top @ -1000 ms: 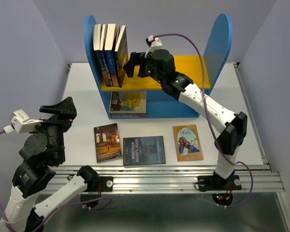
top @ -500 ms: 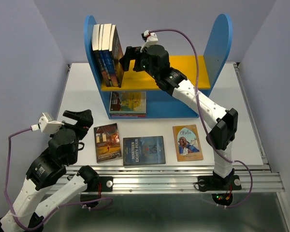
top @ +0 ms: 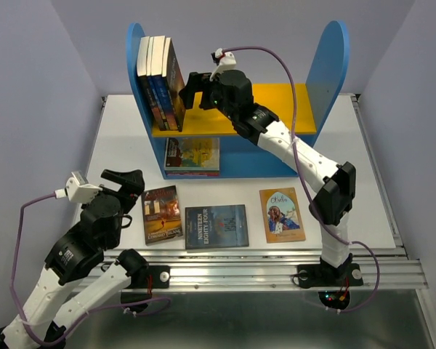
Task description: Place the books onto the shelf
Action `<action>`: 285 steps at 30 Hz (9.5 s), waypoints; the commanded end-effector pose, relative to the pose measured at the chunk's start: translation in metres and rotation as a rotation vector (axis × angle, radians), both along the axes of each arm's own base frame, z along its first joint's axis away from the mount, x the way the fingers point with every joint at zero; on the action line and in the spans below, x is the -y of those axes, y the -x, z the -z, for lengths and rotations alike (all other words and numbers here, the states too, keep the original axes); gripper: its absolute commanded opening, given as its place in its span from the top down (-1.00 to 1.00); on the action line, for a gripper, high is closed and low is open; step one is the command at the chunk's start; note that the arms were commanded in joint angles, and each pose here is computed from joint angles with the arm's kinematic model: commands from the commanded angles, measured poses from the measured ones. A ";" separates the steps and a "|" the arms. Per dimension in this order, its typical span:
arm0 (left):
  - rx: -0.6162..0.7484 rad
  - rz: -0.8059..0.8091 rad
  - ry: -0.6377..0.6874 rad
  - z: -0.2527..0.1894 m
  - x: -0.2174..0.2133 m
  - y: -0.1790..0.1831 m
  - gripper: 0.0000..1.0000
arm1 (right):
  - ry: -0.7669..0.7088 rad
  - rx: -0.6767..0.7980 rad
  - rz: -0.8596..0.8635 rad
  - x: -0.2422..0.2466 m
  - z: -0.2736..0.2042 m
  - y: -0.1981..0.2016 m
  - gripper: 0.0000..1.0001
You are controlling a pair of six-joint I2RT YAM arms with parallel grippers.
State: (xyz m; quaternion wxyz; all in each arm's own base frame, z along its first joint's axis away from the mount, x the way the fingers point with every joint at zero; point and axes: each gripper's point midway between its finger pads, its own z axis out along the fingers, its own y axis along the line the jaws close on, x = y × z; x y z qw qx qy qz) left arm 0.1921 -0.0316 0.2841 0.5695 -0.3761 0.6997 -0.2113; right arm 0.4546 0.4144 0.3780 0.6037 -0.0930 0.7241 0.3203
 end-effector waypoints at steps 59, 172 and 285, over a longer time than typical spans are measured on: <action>-0.007 0.023 -0.077 0.008 0.001 -0.002 -0.97 | 0.214 0.076 -0.327 -0.017 0.011 0.065 -1.00; -0.209 0.345 0.155 0.110 0.032 -0.050 -0.97 | 0.014 -0.315 -0.316 -0.088 0.139 0.211 0.99; 0.526 0.199 0.311 -0.078 0.016 -0.006 1.00 | -0.920 -0.505 -0.575 -0.011 0.025 0.271 0.99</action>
